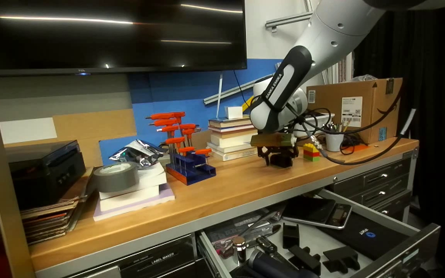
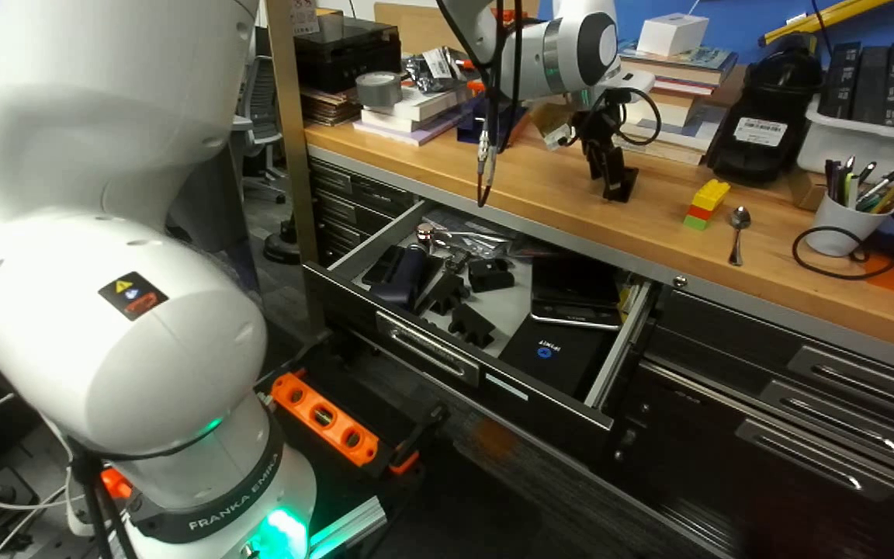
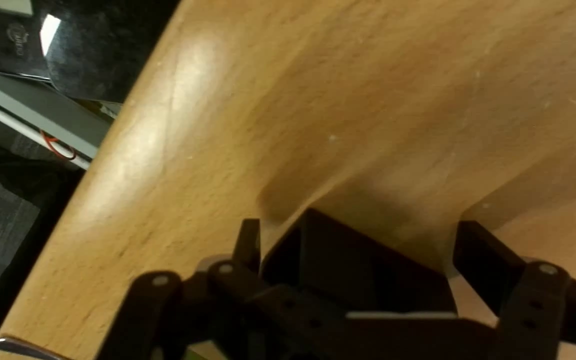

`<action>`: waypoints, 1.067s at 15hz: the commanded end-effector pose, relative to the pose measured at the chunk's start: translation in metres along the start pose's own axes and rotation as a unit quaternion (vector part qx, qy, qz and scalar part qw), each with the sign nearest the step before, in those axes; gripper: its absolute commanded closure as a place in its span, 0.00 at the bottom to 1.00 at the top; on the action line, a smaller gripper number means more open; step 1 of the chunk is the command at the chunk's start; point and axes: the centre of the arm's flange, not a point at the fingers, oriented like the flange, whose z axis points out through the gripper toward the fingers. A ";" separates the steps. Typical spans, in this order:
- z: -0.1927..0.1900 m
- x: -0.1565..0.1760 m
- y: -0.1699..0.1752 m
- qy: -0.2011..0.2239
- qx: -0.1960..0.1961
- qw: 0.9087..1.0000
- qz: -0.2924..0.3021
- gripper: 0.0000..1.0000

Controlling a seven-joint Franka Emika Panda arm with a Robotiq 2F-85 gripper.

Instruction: Place the three objects on the counter inside the open drawer, push the drawer closed

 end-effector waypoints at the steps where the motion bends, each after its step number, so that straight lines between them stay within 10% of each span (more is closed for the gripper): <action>1: -0.006 0.012 -0.010 0.010 0.037 0.999 0.012 0.00; 16: -0.003 0.021 -0.012 0.028 0.038 0.994 0.096 0.00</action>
